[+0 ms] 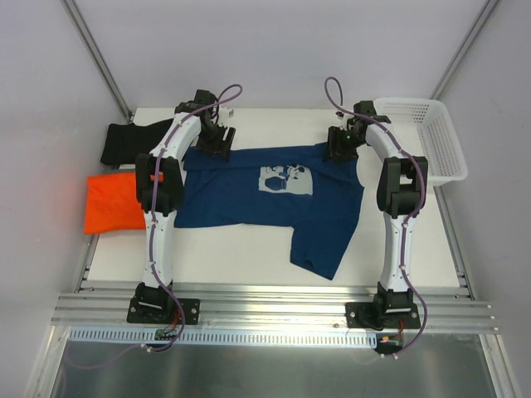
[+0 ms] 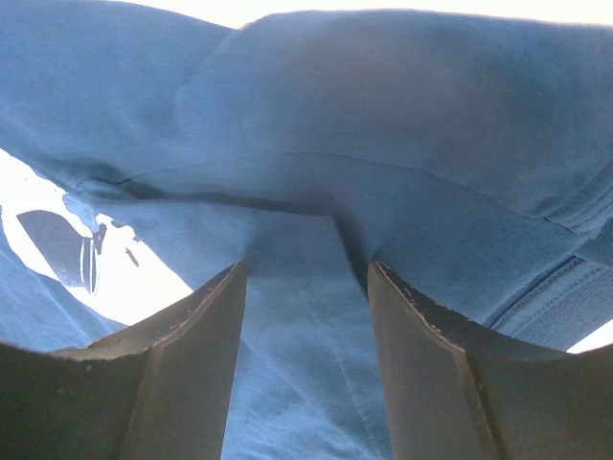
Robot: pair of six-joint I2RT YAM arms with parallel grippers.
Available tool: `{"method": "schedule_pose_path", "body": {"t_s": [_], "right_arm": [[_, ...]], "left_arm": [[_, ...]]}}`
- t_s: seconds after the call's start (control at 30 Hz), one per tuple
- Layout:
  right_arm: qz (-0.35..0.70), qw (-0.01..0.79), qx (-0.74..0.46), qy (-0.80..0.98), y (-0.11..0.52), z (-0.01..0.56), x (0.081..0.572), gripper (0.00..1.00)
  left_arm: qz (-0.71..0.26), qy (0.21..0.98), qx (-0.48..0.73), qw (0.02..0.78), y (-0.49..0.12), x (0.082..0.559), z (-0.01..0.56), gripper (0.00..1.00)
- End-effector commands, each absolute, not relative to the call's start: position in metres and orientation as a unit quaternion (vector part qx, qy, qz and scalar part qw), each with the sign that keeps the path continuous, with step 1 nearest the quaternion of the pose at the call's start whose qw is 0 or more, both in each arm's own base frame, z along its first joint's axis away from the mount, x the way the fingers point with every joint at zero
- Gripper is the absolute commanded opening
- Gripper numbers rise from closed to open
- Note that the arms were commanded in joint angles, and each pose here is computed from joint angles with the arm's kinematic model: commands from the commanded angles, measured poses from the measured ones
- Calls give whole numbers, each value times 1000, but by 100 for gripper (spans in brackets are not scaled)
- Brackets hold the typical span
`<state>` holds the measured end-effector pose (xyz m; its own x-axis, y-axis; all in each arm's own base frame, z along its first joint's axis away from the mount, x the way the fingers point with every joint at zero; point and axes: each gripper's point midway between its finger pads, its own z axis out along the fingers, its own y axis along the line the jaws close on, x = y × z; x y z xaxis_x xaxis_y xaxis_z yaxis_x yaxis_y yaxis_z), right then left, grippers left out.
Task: Fold and stack the t-shirts
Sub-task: Fold the tshirt
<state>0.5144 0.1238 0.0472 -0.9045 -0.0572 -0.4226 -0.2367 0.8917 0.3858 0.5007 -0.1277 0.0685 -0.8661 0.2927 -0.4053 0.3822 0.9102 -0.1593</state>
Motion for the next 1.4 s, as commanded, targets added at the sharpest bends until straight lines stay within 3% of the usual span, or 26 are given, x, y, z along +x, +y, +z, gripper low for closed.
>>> {"method": "schedule_pose_path", "body": {"t_s": [0.0, 0.2, 0.27, 0.3, 0.33, 0.43, 0.5, 0.6, 0.7, 0.8, 0.87, 1.03, 1.1, 1.2, 1.37], "right_arm": [[245, 195, -51, 948, 129, 49, 513, 57], [251, 182, -14, 951, 124, 42, 511, 58], [265, 174, -11, 948, 128, 39, 509, 54], [278, 170, -12, 945, 132, 37, 507, 49], [284, 168, -9, 944, 136, 39, 506, 35], [293, 166, -15, 941, 143, 43, 502, 15], [296, 168, -18, 940, 145, 49, 500, 11], [292, 168, -18, 941, 144, 56, 493, 10], [285, 174, -22, 942, 140, 68, 487, 20], [280, 183, -20, 942, 134, 77, 487, 39], [276, 192, -17, 942, 128, 83, 490, 41], [275, 197, -23, 941, 126, 87, 488, 18], [276, 194, -24, 941, 126, 87, 484, 17], [276, 195, -32, 941, 130, 91, 479, 5], [272, 186, -37, 943, 134, 95, 467, 4]], "left_arm": [[-134, 952, 172, 215, -132, 497, 105, 66], [-142, 951, 169, 216, -135, 497, 107, 66], [-142, 951, 170, 216, -136, 496, 108, 66], [-140, 951, 169, 217, -135, 497, 109, 66], [-139, 951, 170, 216, -135, 496, 108, 66], [-137, 952, 170, 214, -134, 494, 107, 66], [-137, 953, 169, 212, -134, 494, 106, 65], [-139, 952, 168, 214, -136, 495, 107, 65], [-140, 951, 170, 216, -139, 495, 109, 65], [-142, 950, 170, 220, -141, 496, 111, 65], [-142, 950, 170, 222, -142, 497, 113, 65], [-147, 949, 170, 222, -144, 494, 117, 64], [-149, 949, 170, 221, -144, 493, 116, 64], [-151, 949, 169, 221, -145, 493, 116, 64], [-156, 947, 170, 224, -147, 493, 120, 64]]}}
